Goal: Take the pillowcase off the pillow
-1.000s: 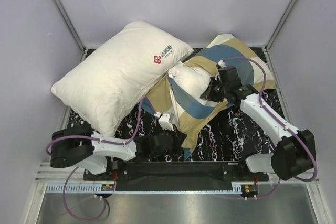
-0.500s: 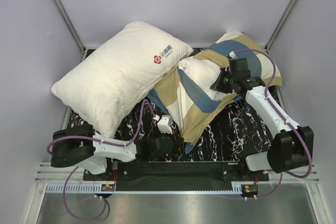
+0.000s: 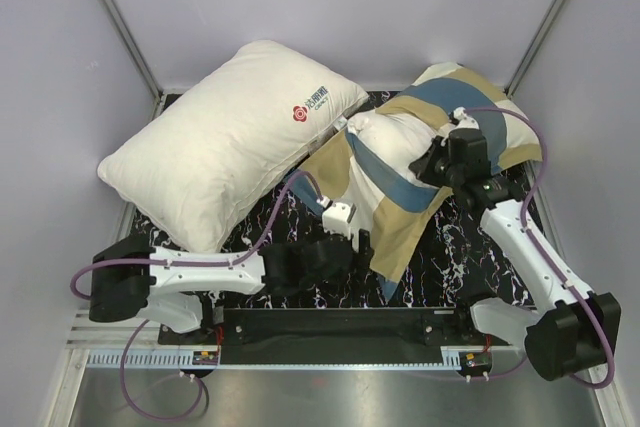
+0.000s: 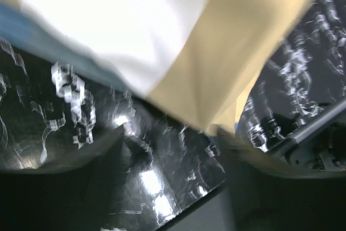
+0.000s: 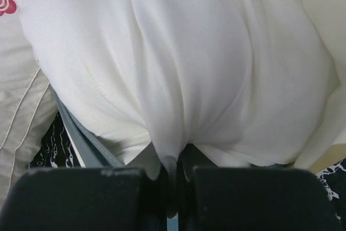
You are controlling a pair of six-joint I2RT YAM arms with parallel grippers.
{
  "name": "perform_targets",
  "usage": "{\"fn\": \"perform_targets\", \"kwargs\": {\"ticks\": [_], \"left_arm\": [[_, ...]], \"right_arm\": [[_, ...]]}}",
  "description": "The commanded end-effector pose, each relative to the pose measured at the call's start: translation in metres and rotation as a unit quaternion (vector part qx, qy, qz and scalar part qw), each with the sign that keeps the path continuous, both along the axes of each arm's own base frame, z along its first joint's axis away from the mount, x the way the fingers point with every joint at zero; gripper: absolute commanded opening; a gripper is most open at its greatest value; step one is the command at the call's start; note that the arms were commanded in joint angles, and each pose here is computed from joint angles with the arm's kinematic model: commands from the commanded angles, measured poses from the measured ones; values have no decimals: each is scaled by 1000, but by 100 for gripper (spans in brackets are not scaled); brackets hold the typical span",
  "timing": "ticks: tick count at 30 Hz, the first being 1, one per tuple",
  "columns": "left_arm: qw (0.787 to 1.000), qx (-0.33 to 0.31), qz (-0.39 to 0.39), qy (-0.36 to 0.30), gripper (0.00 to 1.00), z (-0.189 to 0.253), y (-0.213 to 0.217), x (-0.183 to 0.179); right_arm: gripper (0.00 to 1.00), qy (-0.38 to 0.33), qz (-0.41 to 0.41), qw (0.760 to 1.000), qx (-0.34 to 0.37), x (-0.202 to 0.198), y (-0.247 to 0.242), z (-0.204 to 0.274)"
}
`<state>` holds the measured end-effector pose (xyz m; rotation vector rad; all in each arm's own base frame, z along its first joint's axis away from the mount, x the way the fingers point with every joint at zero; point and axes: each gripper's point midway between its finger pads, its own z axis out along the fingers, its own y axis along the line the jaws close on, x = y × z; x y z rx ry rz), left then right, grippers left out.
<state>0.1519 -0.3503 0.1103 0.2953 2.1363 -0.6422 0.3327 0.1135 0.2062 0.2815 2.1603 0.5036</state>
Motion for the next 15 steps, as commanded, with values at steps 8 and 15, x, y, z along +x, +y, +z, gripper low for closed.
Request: {"fn": "perform_targets", "kwargs": {"ticks": [8, 15], "left_arm": [[992, -99, 83, -6, 92, 115, -16, 93], [992, -60, 106, 42, 90, 72, -22, 127]], "right_arm": [[0, -105, 5, 994, 18, 5, 47, 15], [0, -113, 25, 993, 24, -7, 63, 4]]}}
